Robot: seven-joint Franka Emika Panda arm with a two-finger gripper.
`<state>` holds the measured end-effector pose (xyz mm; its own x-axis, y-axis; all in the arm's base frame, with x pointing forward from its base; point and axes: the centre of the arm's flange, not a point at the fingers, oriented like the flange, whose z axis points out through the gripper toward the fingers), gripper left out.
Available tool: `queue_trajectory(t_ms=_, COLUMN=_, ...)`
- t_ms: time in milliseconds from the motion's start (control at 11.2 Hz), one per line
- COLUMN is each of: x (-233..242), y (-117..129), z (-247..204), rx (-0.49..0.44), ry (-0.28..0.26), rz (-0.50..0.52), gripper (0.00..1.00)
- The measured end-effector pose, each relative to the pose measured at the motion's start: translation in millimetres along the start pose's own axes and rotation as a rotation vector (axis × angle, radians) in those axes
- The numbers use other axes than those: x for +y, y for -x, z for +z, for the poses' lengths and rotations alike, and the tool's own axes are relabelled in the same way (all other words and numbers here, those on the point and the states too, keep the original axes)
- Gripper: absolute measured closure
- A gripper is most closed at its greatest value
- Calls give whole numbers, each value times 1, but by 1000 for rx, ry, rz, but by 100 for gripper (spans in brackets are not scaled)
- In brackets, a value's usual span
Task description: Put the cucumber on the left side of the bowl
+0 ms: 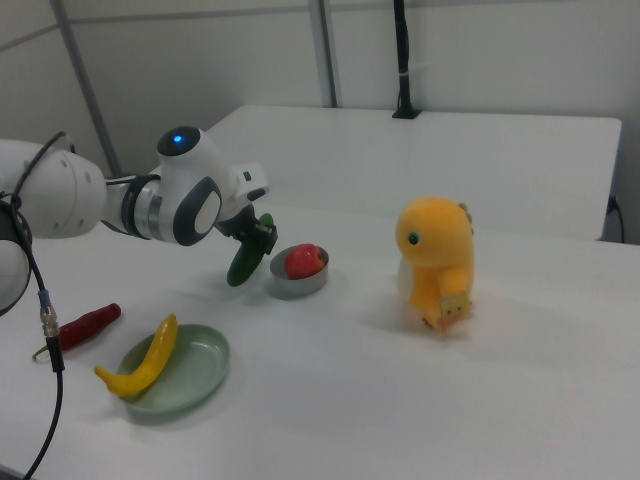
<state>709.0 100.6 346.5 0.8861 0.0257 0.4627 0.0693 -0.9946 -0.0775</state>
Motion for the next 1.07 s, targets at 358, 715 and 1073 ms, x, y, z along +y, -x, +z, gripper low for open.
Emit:
queue_trajectory(t_ms=358, x=14, y=8, z=18, rx=-27, ry=25, rz=-13, gripper=39)
queue_trajectory(t_ms=715, x=14, y=8, z=18, rx=-25, ry=25, rz=-14, gripper=13)
queue_trajectory(t_ms=1073, x=13, y=-2, z=9, rx=-2, ry=23, rz=-15, gripper=0)
